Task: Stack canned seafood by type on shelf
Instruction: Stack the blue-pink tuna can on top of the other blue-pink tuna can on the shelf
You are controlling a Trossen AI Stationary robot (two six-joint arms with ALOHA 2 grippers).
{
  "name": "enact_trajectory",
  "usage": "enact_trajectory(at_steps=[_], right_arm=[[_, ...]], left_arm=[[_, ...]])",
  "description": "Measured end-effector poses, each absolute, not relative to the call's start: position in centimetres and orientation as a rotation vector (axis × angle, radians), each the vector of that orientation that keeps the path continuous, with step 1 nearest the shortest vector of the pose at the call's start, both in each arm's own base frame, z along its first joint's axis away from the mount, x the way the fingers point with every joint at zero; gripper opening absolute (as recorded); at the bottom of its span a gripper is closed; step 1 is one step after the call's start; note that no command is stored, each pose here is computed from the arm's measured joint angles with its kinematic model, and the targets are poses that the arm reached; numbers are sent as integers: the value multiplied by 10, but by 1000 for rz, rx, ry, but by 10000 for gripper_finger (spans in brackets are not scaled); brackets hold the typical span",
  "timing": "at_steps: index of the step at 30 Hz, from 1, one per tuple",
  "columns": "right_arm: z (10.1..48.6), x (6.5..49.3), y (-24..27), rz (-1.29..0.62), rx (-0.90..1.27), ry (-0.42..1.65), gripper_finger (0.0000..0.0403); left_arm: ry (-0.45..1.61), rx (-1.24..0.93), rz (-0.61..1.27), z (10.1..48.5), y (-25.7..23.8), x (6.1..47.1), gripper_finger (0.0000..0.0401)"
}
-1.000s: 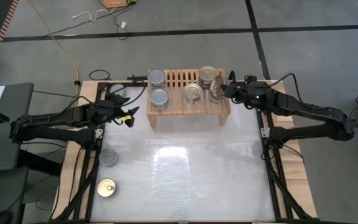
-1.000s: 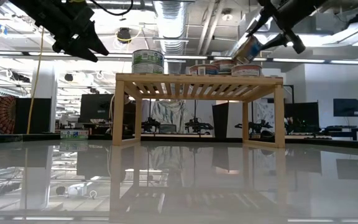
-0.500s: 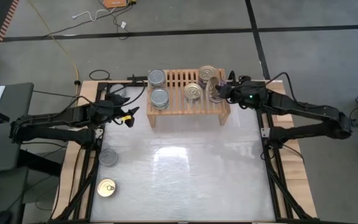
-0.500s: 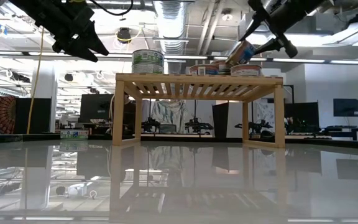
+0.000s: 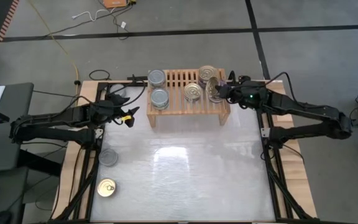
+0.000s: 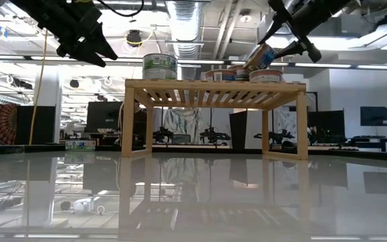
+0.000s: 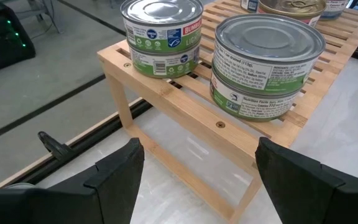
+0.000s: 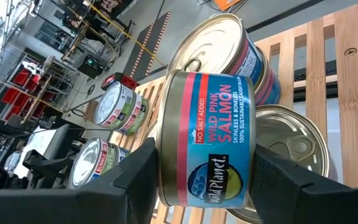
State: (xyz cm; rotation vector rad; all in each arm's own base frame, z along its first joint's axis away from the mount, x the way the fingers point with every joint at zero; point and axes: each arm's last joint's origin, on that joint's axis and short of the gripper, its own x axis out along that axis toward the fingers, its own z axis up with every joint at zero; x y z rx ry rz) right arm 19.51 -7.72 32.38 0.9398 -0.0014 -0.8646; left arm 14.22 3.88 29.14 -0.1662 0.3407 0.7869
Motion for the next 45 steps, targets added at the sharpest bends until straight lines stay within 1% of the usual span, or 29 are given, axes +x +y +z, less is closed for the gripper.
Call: enact_trajectory(at_steps=[24, 29, 39, 42, 45], right_arm=[[324, 195, -77, -868, 987, -24, 238], [324, 195, -77, -868, 982, -23, 268], [323, 195, -77, -845, 976, 5, 354], [323, 195, -76, -818, 906, 49, 369], [325, 194, -76, -808, 879, 51, 373]], left_arm=[[332, -187, 791, 291, 39, 142, 297], [332, -187, 791, 291, 39, 142, 297], [332, -187, 791, 291, 39, 142, 297], [332, -187, 791, 291, 39, 142, 297], [332, -187, 791, 291, 39, 142, 297]])
